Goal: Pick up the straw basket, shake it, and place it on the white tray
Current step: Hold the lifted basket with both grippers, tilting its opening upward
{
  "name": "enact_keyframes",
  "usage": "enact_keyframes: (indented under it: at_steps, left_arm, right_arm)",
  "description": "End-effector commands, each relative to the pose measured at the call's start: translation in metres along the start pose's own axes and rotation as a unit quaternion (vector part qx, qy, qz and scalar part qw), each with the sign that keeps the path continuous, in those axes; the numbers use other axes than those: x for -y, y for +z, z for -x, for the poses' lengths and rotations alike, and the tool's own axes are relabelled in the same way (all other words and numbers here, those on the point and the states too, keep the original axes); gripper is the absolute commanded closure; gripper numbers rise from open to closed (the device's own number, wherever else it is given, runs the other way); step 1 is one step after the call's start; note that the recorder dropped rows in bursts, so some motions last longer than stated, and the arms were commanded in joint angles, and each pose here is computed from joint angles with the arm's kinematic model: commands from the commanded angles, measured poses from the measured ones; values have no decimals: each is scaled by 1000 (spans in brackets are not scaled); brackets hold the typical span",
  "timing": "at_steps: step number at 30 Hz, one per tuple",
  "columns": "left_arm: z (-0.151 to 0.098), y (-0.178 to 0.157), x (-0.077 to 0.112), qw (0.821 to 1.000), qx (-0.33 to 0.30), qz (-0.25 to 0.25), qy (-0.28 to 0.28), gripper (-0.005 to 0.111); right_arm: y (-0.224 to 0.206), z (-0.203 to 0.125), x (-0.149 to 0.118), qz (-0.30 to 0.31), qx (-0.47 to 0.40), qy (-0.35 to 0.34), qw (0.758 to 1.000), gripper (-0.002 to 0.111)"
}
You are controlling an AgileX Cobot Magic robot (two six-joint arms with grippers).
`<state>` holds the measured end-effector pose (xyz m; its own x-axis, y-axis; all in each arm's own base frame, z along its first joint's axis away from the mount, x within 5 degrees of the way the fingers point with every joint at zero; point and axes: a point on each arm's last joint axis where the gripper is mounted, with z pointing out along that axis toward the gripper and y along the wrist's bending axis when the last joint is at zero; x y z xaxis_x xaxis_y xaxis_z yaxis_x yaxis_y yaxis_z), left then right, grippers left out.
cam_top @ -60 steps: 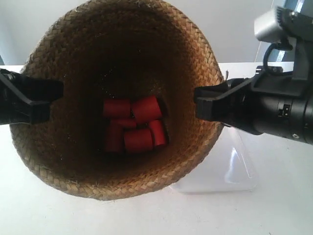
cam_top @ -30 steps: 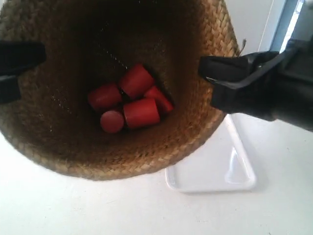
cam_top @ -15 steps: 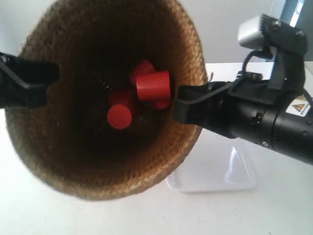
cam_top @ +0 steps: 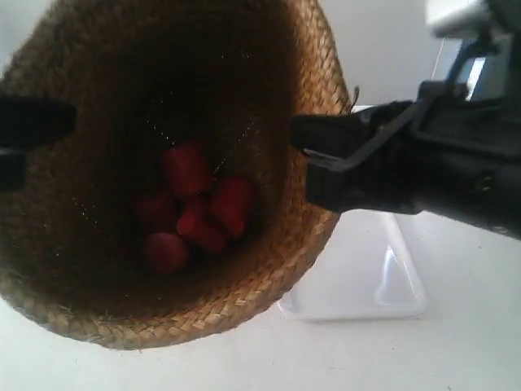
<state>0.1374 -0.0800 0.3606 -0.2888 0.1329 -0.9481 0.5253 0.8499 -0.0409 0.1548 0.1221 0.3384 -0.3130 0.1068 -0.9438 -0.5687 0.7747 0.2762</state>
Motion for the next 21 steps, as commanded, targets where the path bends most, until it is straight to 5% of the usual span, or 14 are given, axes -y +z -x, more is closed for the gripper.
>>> enact_keyframes:
  at_steps: [1,4,6,9,10,12,15,17,19,21]
  left_arm:
    - [6,-12,0,997,70,10,23,107]
    - [-19,18,-6,1000,0,19,3,107]
    - [-10,3,0,999,-23,-4,-22,107]
    - [-1,-17,2,999,31,-4,-12,107]
    - [-15,2,-4,999,42,18,-6,107]
    - [-30,26,-7,999,-1,22,-29,107]
    - [-7,-5,-1,999,45,9,-10,107]
    - [-13,11,-11,997,61,44,18,107]
    - [-20,26,-17,998,17,49,-44,107]
    - [-8,10,-11,998,33,36,-38,107]
  right_arm:
    - [-12,7,4,-27,66,-85,994,108]
    - [13,-25,29,-91,26,-50,994,108]
    - [9,-22,14,-32,-32,40,998,108]
    - [-16,-6,1,11,-6,10,1000,108]
    - [-8,-18,17,-46,18,-51,997,108]
    - [5,-29,36,-108,29,-21,993,108]
    - [-18,-4,6,-3,4,-5,1000,108]
    - [-6,-17,26,-70,19,-47,996,108]
    - [14,-36,47,-114,-34,22,993,108]
    - [14,-31,28,-31,-107,45,993,108]
